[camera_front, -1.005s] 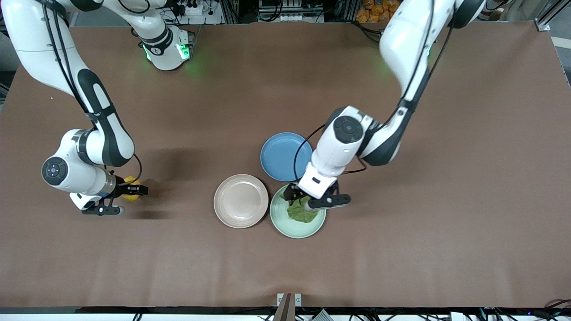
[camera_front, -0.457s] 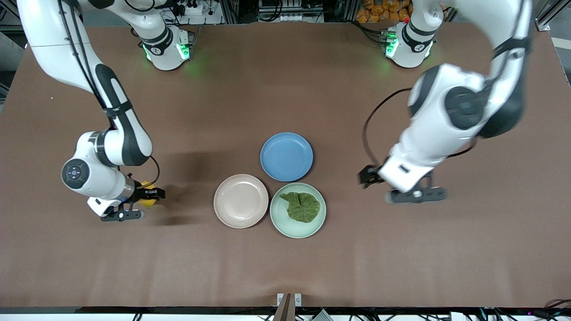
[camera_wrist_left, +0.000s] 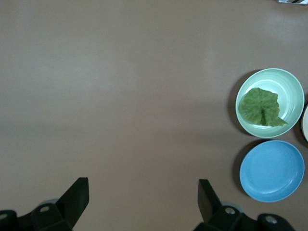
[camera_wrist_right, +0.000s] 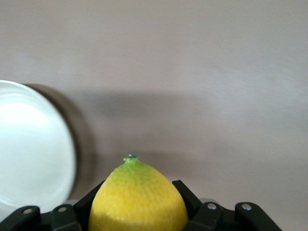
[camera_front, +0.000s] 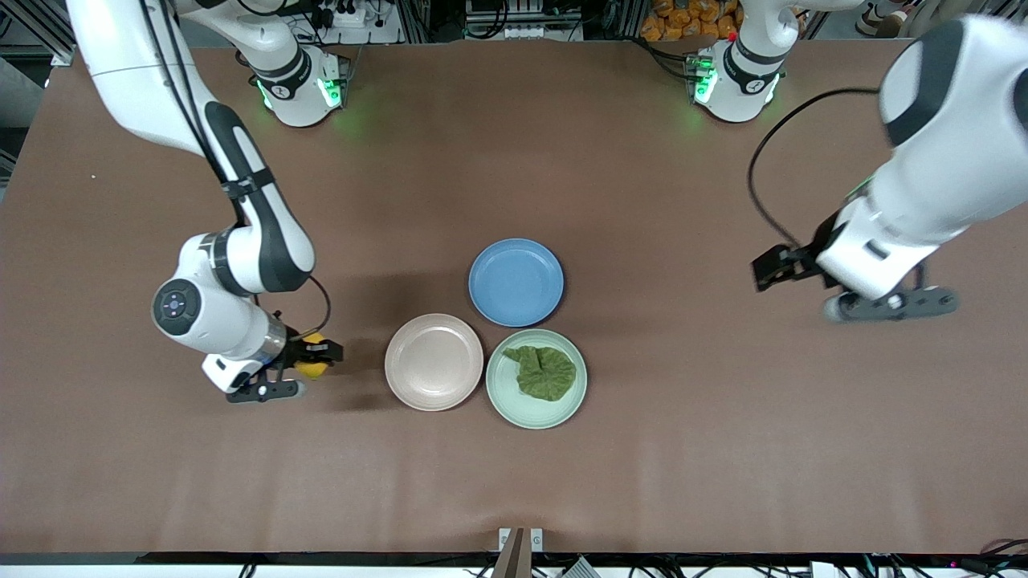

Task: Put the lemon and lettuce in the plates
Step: 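Withdraw the left gripper while the right gripper carries the lemon toward the cream plate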

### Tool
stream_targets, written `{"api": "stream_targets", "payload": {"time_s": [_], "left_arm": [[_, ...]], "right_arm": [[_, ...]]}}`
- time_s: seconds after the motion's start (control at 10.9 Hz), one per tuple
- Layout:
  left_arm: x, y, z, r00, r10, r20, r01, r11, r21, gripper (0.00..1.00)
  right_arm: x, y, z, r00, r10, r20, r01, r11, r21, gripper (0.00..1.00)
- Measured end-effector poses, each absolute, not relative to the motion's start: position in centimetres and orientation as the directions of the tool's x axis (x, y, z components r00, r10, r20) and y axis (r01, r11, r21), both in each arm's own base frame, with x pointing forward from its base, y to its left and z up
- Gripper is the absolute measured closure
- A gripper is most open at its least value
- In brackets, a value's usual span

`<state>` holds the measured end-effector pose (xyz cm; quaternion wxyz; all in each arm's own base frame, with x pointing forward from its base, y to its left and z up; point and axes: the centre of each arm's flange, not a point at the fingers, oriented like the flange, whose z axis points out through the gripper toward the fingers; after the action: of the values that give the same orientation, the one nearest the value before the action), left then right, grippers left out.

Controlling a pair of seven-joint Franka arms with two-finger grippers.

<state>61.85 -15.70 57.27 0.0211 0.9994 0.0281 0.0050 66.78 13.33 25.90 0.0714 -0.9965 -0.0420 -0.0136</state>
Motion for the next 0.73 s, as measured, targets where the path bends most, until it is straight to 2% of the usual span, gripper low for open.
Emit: {"api": "stream_targets", "payload": {"time_s": [0.37,0.73], "left_arm": [[60.7,-13.6,59.0,0.999,0.039,-0.002,0.039,-0.998,0.05,0.0],[60.5,-12.8,59.7,0.999,0.045,0.008,0.044,-0.997,0.055,0.0]], "right_arm": [[66.7,19.4,27.5,0.99,0.122,0.066,0.132,-0.972,-0.192,0.4],[66.8,24.7,26.3,0.993,0.103,0.061,0.113,-0.972,-0.208,0.4]]}}
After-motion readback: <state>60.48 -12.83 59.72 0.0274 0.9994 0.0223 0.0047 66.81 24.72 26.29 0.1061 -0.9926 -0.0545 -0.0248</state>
